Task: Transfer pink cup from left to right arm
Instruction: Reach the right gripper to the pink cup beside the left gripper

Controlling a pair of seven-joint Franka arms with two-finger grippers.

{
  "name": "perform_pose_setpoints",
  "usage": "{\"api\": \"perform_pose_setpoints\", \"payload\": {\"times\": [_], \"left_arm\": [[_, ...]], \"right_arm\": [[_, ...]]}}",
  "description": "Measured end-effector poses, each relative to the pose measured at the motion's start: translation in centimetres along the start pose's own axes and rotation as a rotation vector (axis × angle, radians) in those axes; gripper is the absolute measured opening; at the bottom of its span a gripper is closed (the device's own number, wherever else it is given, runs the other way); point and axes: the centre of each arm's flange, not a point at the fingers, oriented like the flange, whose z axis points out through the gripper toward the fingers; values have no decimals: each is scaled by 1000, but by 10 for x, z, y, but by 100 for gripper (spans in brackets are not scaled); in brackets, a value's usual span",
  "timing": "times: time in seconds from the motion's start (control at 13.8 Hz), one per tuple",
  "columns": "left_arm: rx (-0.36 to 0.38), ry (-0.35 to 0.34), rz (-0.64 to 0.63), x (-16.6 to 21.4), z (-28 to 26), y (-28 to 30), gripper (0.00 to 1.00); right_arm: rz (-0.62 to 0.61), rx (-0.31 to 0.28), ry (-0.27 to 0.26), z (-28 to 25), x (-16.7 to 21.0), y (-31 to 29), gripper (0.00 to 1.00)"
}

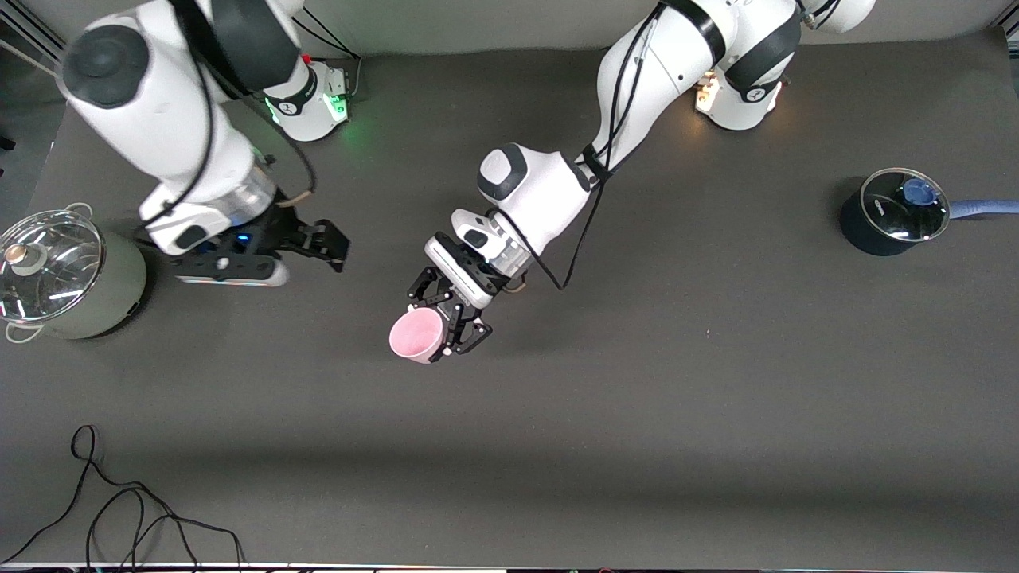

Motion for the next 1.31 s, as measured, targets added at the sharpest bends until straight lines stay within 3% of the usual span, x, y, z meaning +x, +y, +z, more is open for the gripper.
{"api": "perform_pose_setpoints", "payload": {"times": [0.29,0.73,1.31], "left_arm": [[33,14,3,0,-3,-3,70],[75,30,8,-4,-6,5,70],[82,28,9,-8,-5,6,70]], "right_arm": [[9,12,29,1,22,-15,100],[11,22,61,49,61,-39,100],[-16,15,44,87,59,-65,100]]}}
